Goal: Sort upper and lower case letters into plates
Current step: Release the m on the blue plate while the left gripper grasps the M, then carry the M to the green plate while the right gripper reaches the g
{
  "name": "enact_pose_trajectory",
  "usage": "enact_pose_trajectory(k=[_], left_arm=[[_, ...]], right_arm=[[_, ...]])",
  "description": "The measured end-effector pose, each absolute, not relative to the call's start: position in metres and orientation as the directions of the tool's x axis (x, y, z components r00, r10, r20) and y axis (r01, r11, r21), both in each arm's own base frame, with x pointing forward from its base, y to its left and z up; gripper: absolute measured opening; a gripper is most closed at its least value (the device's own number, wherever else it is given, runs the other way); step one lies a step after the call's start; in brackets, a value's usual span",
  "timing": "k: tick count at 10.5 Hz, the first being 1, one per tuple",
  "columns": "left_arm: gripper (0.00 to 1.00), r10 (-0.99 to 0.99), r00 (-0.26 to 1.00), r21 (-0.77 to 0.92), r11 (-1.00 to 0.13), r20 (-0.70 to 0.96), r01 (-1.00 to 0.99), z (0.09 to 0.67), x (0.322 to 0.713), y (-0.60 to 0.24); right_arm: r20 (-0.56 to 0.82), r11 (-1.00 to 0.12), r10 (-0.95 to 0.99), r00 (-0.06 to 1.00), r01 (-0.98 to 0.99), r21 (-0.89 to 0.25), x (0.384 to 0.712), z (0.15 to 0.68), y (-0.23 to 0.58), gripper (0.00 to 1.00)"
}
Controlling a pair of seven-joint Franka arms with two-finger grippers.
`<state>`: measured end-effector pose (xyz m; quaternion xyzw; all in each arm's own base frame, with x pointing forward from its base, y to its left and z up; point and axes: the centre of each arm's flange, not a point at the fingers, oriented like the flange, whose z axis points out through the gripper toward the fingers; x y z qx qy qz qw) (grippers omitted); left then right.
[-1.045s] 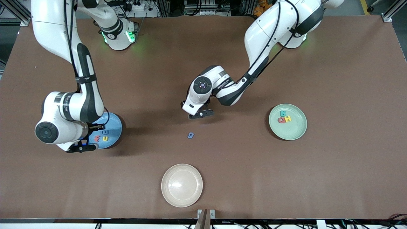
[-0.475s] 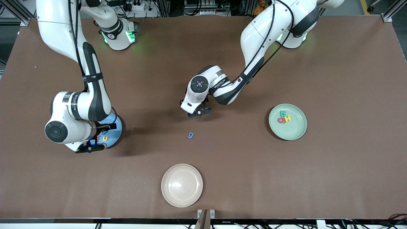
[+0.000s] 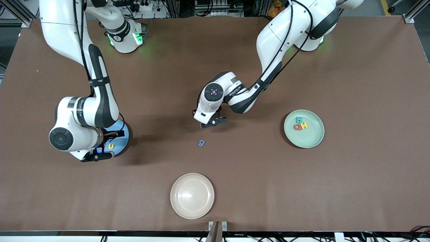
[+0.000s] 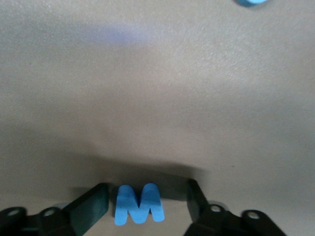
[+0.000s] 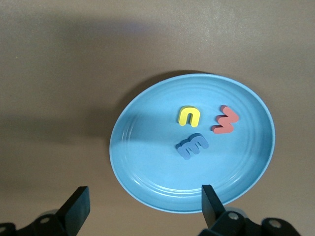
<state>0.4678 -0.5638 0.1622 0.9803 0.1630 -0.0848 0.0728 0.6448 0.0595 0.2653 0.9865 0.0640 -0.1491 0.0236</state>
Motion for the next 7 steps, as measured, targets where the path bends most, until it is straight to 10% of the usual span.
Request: enact_pose_trajectory(k=[7], left_arm=[[0.46,0.364,0.907,0.117,-0.912,-0.212,0.393,0.168,0.471,-0.564]], right_arm=[[-0.276,-0.987,0.143,0.951,0.158,0.030,0.646,0.273,0.099,1.00]])
